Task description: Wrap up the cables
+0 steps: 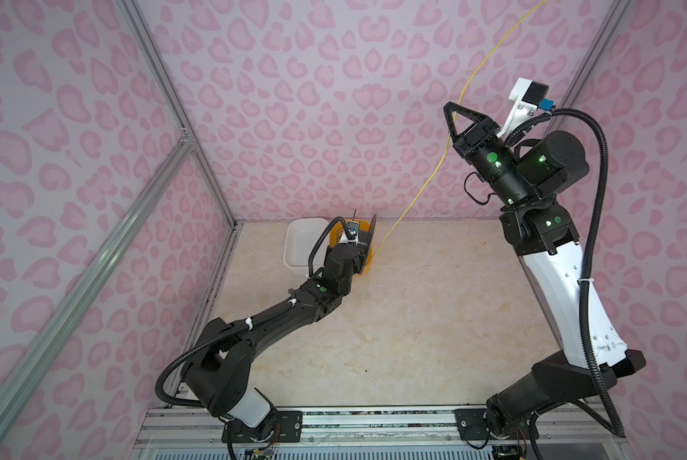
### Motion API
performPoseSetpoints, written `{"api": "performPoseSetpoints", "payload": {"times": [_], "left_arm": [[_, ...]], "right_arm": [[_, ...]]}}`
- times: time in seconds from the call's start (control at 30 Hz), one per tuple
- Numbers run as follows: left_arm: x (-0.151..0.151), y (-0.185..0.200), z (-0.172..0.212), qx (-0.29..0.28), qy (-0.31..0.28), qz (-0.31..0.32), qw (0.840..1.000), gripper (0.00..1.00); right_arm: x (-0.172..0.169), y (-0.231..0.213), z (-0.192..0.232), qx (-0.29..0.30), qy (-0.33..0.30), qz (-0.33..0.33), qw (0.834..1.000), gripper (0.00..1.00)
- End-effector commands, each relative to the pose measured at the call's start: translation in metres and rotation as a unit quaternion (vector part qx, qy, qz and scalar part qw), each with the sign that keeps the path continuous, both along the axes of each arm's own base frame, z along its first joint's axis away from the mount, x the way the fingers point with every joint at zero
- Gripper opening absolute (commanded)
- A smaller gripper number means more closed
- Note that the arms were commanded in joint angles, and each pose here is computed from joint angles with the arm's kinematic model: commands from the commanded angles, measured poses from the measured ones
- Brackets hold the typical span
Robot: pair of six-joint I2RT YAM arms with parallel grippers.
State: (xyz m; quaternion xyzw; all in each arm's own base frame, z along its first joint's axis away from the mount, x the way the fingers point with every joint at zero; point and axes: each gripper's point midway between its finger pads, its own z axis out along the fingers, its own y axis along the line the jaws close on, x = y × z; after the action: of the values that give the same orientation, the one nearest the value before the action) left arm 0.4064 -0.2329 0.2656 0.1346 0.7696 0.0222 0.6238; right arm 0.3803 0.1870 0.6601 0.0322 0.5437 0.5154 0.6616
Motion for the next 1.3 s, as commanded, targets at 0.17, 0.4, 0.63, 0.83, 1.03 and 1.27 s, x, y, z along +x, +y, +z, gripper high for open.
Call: {"api": "performPoseSetpoints", "payload": {"times": [0.17, 0.4, 0.63, 0.83, 1.03, 1.27], "left_arm": [[-0.072, -0.003, -0.002, 0.069, 0.031, -0.070, 0.995, 0.04], [-0.130, 0.004, -0.028, 0.085, 0.080, -0.090, 0.989, 0.04], [-0.165, 0.015, -0.059, 0.102, 0.117, -0.094, 0.984, 0.04], [-0.175, 0.029, -0.060, 0.122, 0.128, -0.089, 0.980, 0.04], [-0.184, 0.039, -0.062, 0.129, 0.145, -0.087, 0.977, 0.04], [-0.196, 0.051, -0.048, 0.110, 0.149, -0.094, 0.978, 0.04]], "right_arm": [[0.045, -0.031, -0.008, 0.000, 0.012, -0.027, 1.000, 0.00], [0.094, -0.066, -0.018, 0.011, 0.031, -0.058, 0.998, 0.00], [0.130, -0.091, -0.038, 0.020, 0.051, -0.081, 0.995, 0.00], [0.152, -0.114, -0.053, 0.019, 0.070, -0.101, 0.992, 0.00], [0.163, -0.134, -0.061, 0.016, 0.076, -0.127, 0.989, 0.00], [0.191, -0.153, -0.092, 0.012, 0.109, -0.144, 0.983, 0.00]]}}
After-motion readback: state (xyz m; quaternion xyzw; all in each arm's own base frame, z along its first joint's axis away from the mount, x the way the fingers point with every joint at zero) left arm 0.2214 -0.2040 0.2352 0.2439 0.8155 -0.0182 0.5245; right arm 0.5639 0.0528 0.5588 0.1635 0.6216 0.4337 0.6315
